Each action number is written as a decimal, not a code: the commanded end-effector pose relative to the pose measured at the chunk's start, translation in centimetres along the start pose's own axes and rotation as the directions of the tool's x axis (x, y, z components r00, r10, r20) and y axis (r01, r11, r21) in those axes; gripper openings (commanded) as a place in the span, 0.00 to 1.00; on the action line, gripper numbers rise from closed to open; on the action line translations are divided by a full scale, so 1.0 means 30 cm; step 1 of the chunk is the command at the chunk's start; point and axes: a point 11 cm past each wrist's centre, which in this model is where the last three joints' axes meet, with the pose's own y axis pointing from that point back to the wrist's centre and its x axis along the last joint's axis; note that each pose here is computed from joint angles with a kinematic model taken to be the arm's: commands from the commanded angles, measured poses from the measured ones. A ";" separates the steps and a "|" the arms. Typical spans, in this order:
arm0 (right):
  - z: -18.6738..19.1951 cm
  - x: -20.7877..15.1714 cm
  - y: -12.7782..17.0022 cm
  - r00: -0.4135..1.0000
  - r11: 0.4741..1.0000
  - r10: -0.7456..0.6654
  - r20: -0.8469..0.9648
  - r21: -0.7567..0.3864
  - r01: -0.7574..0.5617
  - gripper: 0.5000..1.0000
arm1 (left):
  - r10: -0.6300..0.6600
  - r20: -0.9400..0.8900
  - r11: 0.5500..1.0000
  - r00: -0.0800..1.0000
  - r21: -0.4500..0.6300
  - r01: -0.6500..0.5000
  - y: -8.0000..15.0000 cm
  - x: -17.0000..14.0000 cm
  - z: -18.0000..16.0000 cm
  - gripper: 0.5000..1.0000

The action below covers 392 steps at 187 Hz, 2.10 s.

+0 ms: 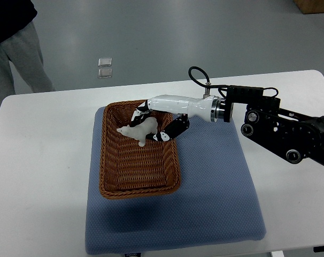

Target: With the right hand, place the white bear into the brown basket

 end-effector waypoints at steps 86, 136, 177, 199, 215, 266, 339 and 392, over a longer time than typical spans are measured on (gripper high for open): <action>0.046 -0.200 -0.099 0.996 0.997 -0.063 0.067 -0.040 0.066 0.19 | 0.000 0.000 1.000 1.000 0.001 0.000 0.000 0.000 -0.002 1.00; 0.072 -0.222 -0.087 0.996 0.996 -0.051 0.075 -0.064 0.055 0.48 | 0.000 0.000 1.000 1.000 0.001 0.000 0.000 0.000 -0.002 1.00; 0.073 -0.224 -0.086 0.996 0.997 -0.048 0.082 -0.062 0.053 0.56 | 0.000 0.000 1.000 1.000 0.001 0.000 0.000 0.000 -0.002 1.00; 0.066 -0.217 -0.088 0.995 0.997 -0.043 0.085 -0.055 0.048 0.57 | 0.000 0.000 1.000 1.000 0.001 0.000 0.000 0.000 -0.002 1.00; 0.065 -0.198 -0.083 0.996 0.998 -0.028 0.087 -0.053 0.033 0.65 | 0.000 0.000 1.000 1.000 0.001 0.000 0.000 0.000 -0.002 1.00; 0.086 -0.010 -0.010 0.957 0.984 0.179 0.230 -0.044 -0.174 0.75 | 0.000 0.000 1.000 1.000 0.001 0.000 0.000 0.000 -0.002 1.00; 0.263 0.152 0.195 0.581 0.759 0.627 0.518 -0.239 -0.606 0.83 | 0.000 -0.003 1.000 1.000 0.000 0.000 0.000 0.000 -0.001 1.00; 0.443 0.093 0.354 0.034 0.430 0.812 0.583 -0.558 -0.710 0.83 | 0.000 -0.003 1.000 1.000 0.000 0.000 0.000 0.000 -0.001 1.00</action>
